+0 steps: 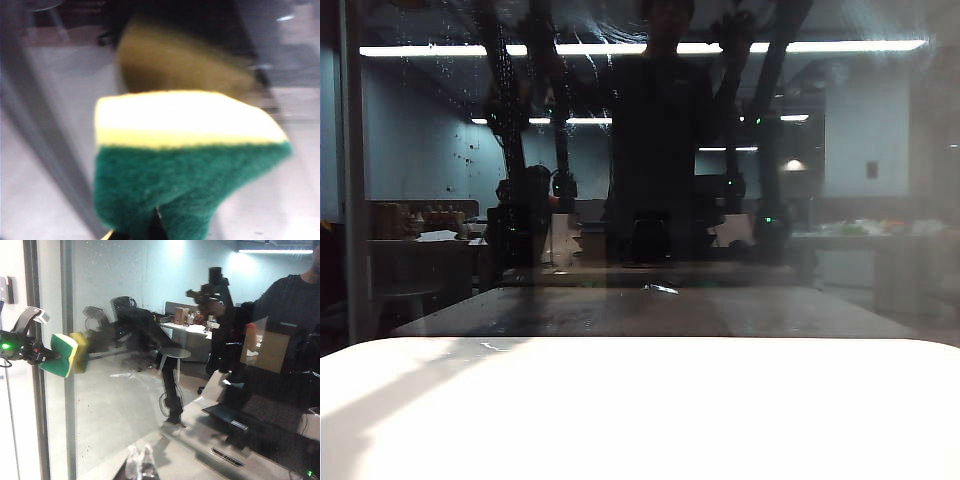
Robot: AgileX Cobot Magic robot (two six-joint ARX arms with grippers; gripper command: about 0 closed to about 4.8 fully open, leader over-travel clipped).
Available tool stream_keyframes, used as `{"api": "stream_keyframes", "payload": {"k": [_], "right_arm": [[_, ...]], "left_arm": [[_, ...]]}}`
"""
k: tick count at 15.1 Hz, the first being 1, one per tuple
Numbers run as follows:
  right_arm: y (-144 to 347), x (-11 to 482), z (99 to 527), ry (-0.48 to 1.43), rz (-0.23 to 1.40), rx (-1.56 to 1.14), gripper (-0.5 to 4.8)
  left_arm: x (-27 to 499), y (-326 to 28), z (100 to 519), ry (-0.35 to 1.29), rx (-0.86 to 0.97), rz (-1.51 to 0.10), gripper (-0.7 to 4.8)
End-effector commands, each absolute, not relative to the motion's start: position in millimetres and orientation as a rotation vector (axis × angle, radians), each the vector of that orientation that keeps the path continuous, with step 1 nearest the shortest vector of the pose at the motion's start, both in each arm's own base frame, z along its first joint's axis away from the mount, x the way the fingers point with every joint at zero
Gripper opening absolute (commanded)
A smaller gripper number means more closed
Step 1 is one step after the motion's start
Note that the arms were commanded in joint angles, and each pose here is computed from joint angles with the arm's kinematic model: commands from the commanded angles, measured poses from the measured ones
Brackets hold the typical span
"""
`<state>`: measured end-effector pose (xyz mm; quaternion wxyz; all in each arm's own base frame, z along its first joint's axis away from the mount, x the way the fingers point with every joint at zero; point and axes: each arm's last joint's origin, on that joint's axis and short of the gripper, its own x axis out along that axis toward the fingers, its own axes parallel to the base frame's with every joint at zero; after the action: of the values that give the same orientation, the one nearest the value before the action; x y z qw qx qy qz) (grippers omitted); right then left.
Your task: Reach upward to find where there is water on the glass, pick up the sponge from the table, dry the water, and finally place the sponge back on the table.
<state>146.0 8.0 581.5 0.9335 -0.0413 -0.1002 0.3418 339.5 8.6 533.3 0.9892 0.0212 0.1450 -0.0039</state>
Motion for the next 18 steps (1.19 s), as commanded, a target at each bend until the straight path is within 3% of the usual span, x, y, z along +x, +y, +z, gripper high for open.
{"api": "stream_keyframes", "payload": {"k": [1,6,10,13,18], "right_arm": [[8,143,584,-0.225,0.701,-0.090,-0.05],[8,143,584,-0.224,0.701,-0.089,-0.05],[9,140,583,-0.209,0.702,-0.077,-0.05],[9,136,584,-0.218,0.701,-0.081,-0.05],[9,127,586,-0.233,0.670,-0.085,-0.05]], "left_arm": [[345,-15,536,0.239,0.014,-0.113,-0.06],[366,-101,509,0.302,0.057,-0.335,-0.06],[363,-147,498,0.326,0.110,-0.451,-0.06],[341,-146,516,0.277,0.126,-0.475,-0.06],[267,-113,566,0.133,0.220,-0.455,-0.06]]}}
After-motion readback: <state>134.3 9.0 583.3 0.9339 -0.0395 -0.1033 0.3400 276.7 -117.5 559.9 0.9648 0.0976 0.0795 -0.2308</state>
